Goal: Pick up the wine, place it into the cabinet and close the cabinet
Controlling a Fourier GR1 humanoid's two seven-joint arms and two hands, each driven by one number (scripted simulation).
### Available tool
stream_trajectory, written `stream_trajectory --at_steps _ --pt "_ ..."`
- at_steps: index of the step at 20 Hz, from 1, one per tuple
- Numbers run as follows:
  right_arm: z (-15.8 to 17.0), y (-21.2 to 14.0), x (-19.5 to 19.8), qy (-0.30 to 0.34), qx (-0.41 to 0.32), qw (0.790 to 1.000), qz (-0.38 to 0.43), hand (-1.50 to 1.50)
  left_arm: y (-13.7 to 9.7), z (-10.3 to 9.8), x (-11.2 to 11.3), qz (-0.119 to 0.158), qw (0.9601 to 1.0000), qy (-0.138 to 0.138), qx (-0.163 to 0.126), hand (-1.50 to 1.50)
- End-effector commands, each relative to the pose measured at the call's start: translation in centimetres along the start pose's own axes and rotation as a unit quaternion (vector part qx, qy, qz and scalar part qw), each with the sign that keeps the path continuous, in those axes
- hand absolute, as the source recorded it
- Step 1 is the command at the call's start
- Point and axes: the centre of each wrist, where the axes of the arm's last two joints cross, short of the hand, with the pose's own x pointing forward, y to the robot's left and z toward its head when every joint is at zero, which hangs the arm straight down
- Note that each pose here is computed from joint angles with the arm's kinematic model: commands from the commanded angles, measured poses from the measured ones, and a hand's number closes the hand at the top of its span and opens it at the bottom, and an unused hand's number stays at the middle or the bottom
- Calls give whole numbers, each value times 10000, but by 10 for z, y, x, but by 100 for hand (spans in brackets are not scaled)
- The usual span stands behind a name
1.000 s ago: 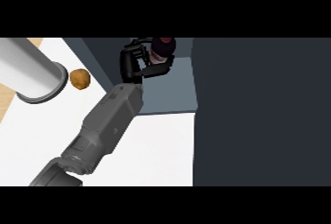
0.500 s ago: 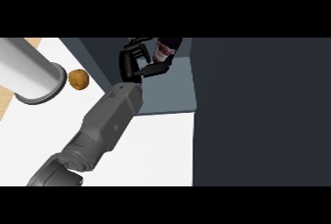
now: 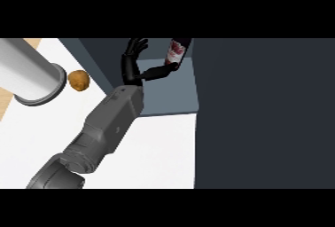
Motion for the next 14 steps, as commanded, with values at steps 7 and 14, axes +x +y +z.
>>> stream_trajectory --at_steps 7,14 --pt "10 11 19 -238 79 9997 -60 -150 29 5 -22 -414 9990 124 81 -150" --pt "6 8 5 -173 205 9996 -78 -150 25 21 -34 -232 9995 -111 189 -150"
